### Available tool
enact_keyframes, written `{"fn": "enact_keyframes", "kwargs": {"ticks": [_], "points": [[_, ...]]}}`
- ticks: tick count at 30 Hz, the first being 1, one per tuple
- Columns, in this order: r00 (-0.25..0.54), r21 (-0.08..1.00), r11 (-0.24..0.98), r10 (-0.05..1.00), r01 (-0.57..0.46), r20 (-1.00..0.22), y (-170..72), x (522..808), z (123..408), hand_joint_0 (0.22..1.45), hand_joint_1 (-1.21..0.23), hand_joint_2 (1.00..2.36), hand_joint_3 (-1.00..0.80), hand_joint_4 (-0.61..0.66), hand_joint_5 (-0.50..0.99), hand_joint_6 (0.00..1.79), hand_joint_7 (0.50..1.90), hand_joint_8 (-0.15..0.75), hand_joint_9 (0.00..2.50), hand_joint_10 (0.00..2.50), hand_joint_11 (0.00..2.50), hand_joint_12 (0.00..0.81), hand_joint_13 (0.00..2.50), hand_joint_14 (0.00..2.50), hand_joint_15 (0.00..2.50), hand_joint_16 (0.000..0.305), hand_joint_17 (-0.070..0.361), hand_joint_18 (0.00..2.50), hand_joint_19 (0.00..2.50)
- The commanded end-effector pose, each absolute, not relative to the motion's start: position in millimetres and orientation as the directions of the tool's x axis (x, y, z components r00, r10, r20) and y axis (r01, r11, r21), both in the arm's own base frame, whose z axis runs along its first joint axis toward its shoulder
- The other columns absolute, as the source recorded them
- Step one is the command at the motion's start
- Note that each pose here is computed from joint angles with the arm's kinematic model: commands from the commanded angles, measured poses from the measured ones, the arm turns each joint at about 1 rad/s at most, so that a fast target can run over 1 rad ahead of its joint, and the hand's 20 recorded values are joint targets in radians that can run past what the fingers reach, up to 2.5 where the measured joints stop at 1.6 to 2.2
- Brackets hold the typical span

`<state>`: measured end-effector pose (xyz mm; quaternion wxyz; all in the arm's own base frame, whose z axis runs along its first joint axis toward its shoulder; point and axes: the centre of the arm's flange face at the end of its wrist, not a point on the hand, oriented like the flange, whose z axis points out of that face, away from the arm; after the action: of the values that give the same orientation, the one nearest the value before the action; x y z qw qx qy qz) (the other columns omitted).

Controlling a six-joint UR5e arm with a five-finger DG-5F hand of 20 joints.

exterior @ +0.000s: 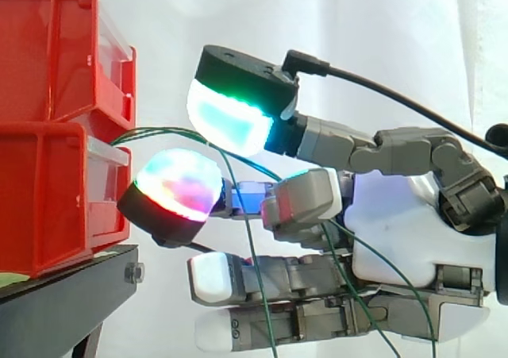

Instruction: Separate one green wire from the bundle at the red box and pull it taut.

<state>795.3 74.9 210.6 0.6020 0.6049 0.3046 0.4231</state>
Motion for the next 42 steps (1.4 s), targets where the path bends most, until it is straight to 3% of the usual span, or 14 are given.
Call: {"fn": "enact_keyframes", "kwargs": {"ticks": [1, 9, 18, 30, 42], "points": [[0.458, 0.988, -0.100, 0.877, -0.115, 0.143, 73, 792, 207, 0.61, -0.68, 1.01, -0.40, 0.12, -0.20, 0.80, 0.93, 0.265, 1.59, 0.02, 1.06, 0.347, 1.22, 0.02, 0.51, 0.048, 0.108, 0.90, 0.35], [0.460, 0.991, -0.117, 0.878, -0.066, 0.135, 69, 783, 214, 0.58, -0.65, 1.00, -0.47, 0.13, -0.20, 0.80, 0.93, 0.271, 1.59, 0.02, 1.05, 0.354, 1.22, 0.02, 0.50, 0.048, 0.109, 0.91, 0.35], [0.467, 0.995, -0.096, 0.879, -0.013, 0.091, 64, 774, 224, 0.61, -0.65, 1.01, -0.39, 0.11, -0.20, 0.83, 0.94, 0.273, 1.59, 0.02, 1.05, 0.353, 1.22, 0.02, 0.50, 0.048, 0.108, 0.91, 0.35], [0.462, 0.995, -0.098, 0.881, -0.022, 0.097, 69, 777, 231, 0.63, -0.73, 1.01, -0.30, 0.07, -0.21, 0.86, 0.94, 0.278, 1.51, 0.02, 1.07, 0.349, 1.21, 0.02, 0.52, 0.048, 0.108, 0.91, 0.36], [0.464, 0.994, -0.098, 0.879, -0.047, 0.109, 65, 777, 256, 0.65, -0.80, 1.02, -0.26, 0.01, -0.21, 0.88, 0.95, 0.270, 1.49, 0.02, 1.09, 0.344, 1.20, 0.02, 0.52, 0.048, 0.107, 0.91, 0.36]]}}
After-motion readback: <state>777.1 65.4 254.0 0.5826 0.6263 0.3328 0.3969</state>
